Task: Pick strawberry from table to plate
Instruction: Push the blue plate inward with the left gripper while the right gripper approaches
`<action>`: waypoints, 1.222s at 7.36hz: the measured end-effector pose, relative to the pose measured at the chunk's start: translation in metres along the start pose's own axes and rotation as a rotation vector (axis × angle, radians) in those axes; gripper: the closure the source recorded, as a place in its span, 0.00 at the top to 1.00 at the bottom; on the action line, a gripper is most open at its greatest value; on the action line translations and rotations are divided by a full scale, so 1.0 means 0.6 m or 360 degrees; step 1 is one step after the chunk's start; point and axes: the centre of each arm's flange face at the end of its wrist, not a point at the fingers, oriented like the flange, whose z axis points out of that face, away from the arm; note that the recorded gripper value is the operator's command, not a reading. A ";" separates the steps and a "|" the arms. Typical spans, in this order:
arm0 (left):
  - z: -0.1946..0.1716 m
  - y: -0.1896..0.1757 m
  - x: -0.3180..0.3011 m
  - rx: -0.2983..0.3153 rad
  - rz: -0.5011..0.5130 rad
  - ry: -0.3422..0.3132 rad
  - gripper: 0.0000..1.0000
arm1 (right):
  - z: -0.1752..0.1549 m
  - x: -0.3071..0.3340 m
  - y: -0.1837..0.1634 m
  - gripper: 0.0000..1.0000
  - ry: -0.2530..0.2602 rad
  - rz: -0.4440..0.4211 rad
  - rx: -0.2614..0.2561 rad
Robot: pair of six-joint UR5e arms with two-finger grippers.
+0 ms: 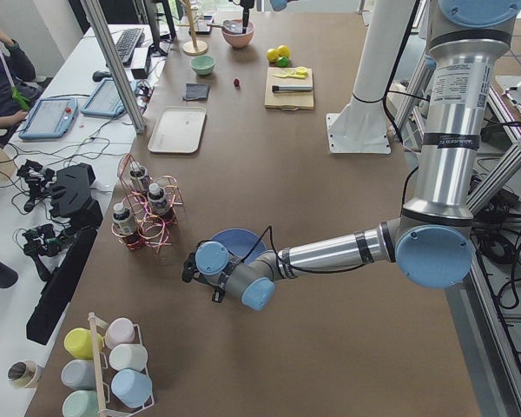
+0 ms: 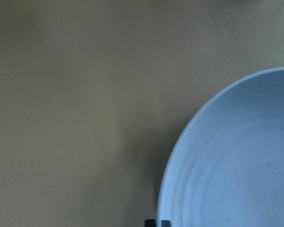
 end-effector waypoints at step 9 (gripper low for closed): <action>-0.002 -0.160 0.539 0.0100 -0.0398 0.0340 0.00 | 0.047 -0.098 -0.035 0.98 -0.0017 0.0072 -0.0051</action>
